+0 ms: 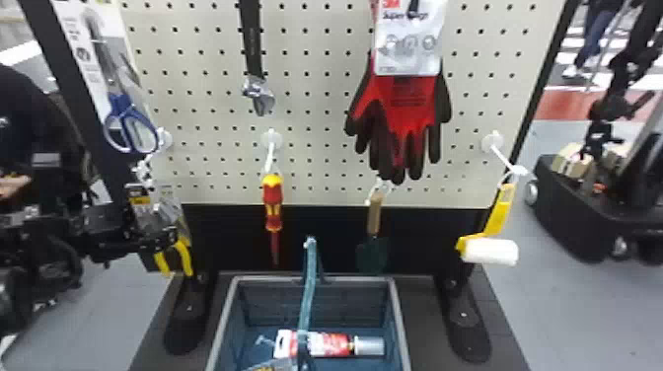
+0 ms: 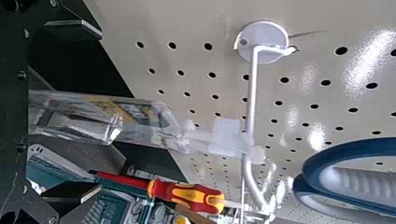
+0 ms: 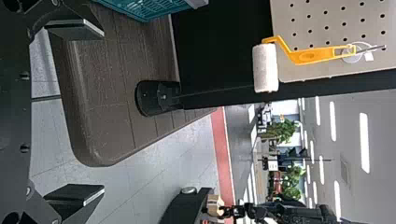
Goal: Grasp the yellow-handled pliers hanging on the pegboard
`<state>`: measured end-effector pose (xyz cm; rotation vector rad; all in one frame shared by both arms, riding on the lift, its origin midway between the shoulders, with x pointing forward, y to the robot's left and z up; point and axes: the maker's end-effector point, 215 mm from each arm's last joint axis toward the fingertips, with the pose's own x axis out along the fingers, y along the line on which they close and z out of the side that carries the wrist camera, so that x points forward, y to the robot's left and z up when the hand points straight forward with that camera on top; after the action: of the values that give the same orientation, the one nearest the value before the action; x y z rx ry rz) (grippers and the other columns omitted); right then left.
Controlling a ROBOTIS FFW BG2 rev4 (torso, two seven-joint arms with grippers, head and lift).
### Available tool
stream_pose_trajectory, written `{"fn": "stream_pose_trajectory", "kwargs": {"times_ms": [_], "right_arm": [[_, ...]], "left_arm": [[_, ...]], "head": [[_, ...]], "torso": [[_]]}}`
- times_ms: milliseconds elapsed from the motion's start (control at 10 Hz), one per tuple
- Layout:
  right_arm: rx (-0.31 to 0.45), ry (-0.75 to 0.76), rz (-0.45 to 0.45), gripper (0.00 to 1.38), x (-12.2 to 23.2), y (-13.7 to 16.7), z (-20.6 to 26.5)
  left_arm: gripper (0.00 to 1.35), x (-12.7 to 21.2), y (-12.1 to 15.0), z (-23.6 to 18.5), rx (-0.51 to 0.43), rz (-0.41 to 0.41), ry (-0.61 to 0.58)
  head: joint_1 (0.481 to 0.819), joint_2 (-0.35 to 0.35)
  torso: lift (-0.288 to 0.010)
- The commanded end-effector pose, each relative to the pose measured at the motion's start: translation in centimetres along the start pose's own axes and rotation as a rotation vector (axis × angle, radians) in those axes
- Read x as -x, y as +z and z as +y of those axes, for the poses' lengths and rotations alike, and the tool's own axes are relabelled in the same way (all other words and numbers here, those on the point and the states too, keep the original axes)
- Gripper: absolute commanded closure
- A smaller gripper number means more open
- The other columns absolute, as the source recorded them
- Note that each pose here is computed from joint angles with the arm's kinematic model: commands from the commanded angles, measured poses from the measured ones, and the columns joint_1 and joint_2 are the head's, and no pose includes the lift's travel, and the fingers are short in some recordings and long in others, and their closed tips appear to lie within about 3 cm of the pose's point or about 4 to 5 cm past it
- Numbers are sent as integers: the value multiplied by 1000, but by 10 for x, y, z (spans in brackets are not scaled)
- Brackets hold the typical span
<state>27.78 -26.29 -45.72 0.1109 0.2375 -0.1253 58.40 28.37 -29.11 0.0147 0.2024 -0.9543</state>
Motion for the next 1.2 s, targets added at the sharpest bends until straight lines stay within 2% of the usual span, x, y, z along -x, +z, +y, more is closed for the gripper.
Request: {"fn": "stream_pose_trajectory", "kwargs": {"times_ms": [0, 100, 200, 300, 500, 1100], "right_arm": [[0, 1, -1, 134, 0, 1, 0], [-2, 0, -1, 134, 0, 0, 0], [-2, 1, -3, 134, 0, 2, 0], [0, 1, 1, 134, 1, 0, 0], [0, -1, 1, 134, 1, 0, 0], [0, -1, 1, 134, 1, 0, 0]], "left_arm": [[291, 5, 1, -1, -7, 26, -8], [627, 7, -1, -2, -10, 38, -8], [1018, 9, -7, -3, 3, 43, -7], [1165, 10, -11, -3, 15, 46, -5], [1216, 14, -8, -5, 2, 57, -4], [1216, 15, -13, -8, 23, 62, -8]], "head": [[549, 0], [549, 0], [549, 0], [549, 0], [549, 0], [549, 0]], "torso": [[-100], [-100], [-100], [-100], [-100], [-100]]}}
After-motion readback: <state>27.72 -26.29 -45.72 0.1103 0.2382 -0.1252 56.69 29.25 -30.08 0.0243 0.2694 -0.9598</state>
